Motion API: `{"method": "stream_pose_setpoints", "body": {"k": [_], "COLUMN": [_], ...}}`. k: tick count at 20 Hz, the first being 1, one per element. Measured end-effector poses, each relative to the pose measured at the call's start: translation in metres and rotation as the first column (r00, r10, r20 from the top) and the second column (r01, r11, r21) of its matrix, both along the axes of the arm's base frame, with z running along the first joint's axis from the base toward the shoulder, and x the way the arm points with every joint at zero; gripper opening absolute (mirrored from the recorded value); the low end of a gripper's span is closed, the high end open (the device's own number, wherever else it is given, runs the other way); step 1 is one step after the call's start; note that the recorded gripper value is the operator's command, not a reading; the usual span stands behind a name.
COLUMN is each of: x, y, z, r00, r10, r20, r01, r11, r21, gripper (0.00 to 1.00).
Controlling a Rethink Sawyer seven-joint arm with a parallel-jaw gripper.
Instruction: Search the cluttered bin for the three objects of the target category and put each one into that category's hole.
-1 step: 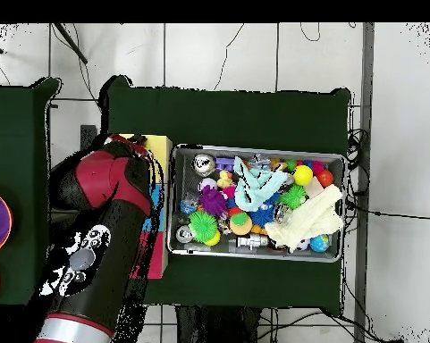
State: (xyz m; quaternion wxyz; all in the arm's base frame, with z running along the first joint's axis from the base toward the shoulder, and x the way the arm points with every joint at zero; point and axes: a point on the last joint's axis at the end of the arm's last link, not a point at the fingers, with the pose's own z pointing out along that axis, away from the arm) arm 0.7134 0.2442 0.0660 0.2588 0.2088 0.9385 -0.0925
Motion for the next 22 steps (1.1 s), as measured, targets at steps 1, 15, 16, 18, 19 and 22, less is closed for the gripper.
{"method": "stream_pose_setpoints", "body": {"k": [1,15,16,18,19,22], "x": [0.000,0.002,0.002,0.003,0.003,0.005], "y": [0.000,-0.002,-0.003,-0.007,-0.009,-0.013], "z": [0.000,0.001,0.001,0.003,0.004,0.005], "r00": [1.0000,0.9999,0.9999,0.9993,0.9989,0.9977], "r10": [0.000,-0.012,-0.016,-0.037,-0.043,-0.063], "r20": [0.000,-0.003,-0.004,-0.012,-0.015,-0.023], "r01": [0.000,0.012,0.016,0.037,0.044,0.066], "r11": [1.0000,0.9997,0.9995,0.9973,0.9962,0.9918], "r21": [0.000,0.021,0.027,0.063,0.075,0.110], "gripper": [0.00,0.00,0.00,0.00,0.00,0.00]}}
